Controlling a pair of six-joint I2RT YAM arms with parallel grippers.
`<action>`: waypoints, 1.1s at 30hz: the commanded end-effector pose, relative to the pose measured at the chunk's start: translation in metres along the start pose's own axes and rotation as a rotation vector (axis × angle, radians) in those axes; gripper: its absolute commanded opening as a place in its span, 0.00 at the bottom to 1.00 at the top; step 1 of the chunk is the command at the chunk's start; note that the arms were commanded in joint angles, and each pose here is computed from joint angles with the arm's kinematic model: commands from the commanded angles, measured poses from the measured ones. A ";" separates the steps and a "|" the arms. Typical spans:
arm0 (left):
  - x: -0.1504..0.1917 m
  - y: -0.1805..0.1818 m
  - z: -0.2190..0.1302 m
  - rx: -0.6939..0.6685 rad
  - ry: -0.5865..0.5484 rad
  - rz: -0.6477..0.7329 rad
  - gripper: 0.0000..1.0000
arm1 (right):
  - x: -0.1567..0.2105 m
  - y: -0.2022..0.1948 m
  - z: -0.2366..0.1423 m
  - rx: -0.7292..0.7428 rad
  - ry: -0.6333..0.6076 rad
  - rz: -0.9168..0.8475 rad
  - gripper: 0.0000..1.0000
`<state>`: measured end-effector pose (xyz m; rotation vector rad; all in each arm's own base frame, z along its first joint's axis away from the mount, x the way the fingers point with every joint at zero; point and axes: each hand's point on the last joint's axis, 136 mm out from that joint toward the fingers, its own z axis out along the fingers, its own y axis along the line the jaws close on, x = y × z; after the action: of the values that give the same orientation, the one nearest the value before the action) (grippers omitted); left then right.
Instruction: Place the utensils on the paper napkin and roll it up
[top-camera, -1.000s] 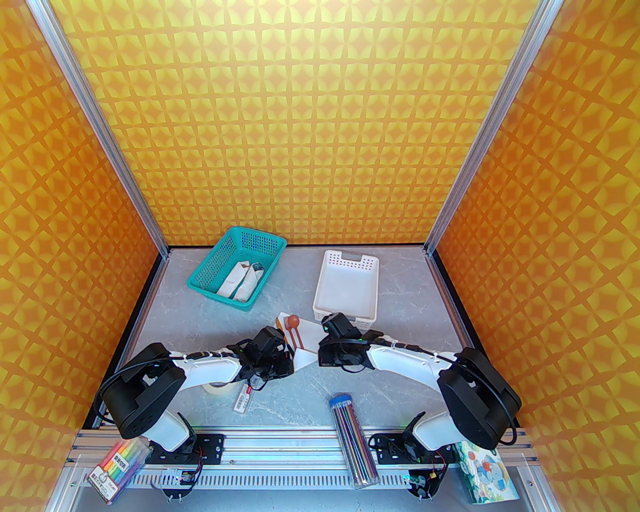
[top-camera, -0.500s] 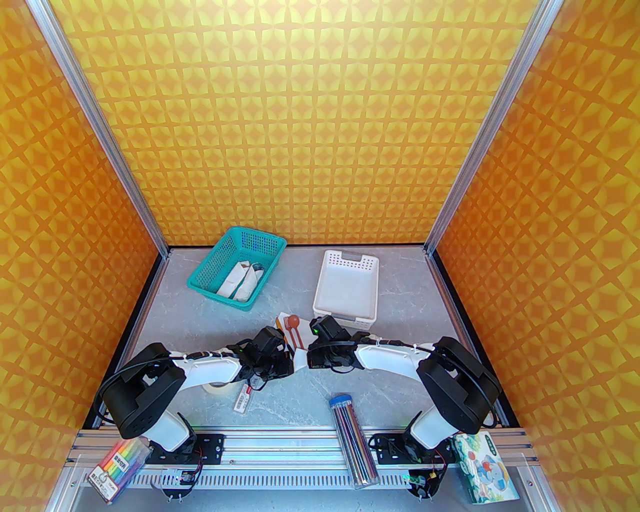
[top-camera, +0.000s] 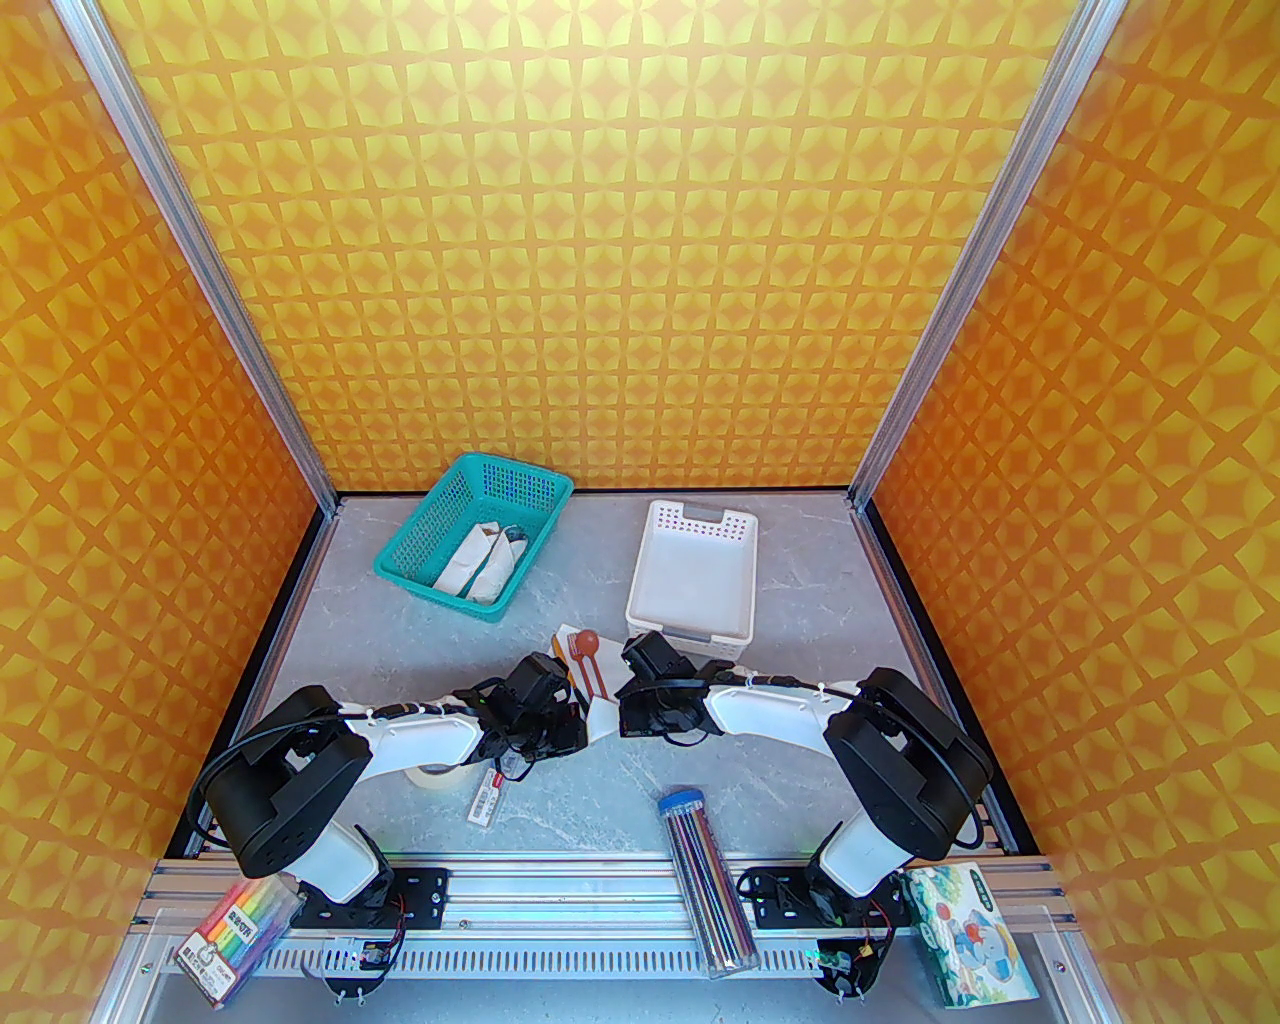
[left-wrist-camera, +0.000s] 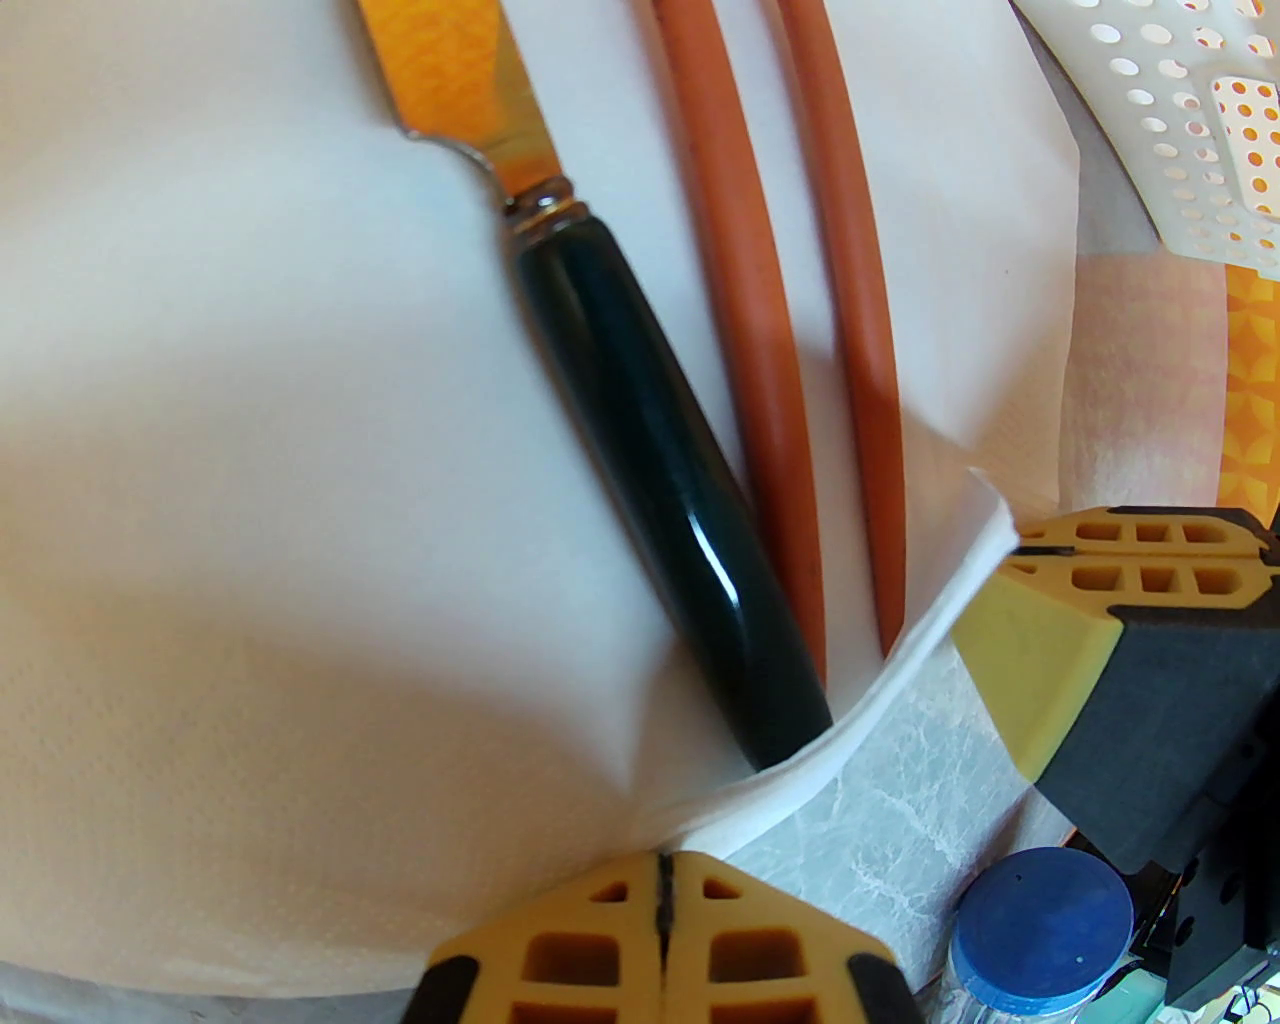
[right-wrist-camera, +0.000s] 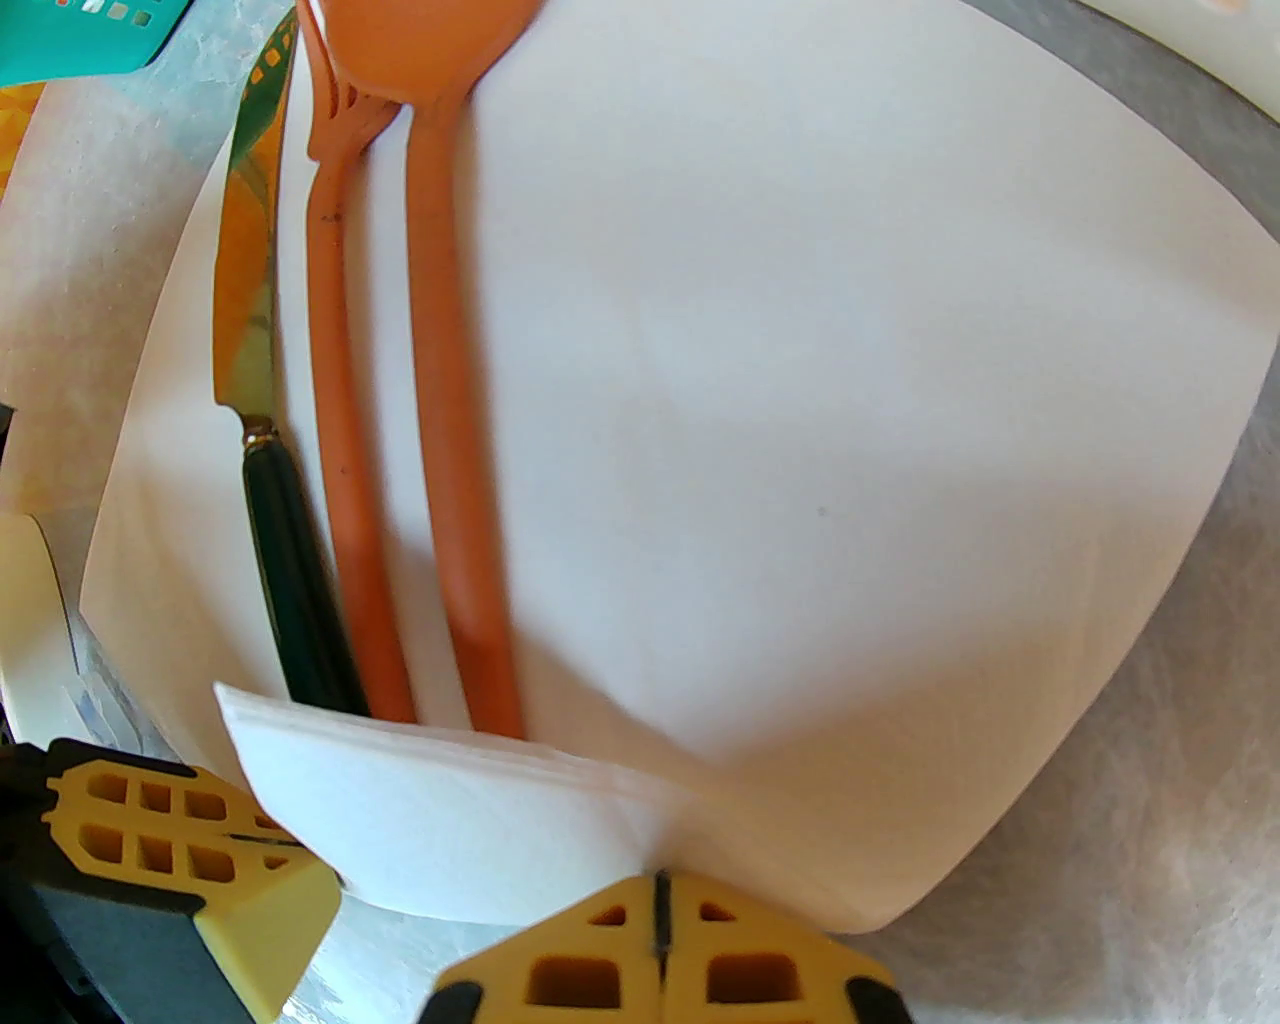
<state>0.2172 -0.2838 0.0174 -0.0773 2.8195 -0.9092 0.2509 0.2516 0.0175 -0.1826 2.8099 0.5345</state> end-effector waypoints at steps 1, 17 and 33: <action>0.009 0.026 0.001 -0.103 0.033 -0.047 0.00 | 0.000 -0.015 0.003 0.068 0.012 0.008 0.00; 0.008 0.027 0.001 -0.108 0.035 -0.050 0.00 | -0.010 -0.047 -0.010 0.122 -0.007 0.031 0.01; 0.008 0.026 0.001 -0.103 0.032 -0.046 0.00 | -0.026 -0.044 -0.046 0.083 -0.097 -0.002 0.05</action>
<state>0.2171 -0.2831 0.0175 -0.0904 2.8275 -0.9043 0.2736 0.2023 0.0428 -0.1178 2.7595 0.4245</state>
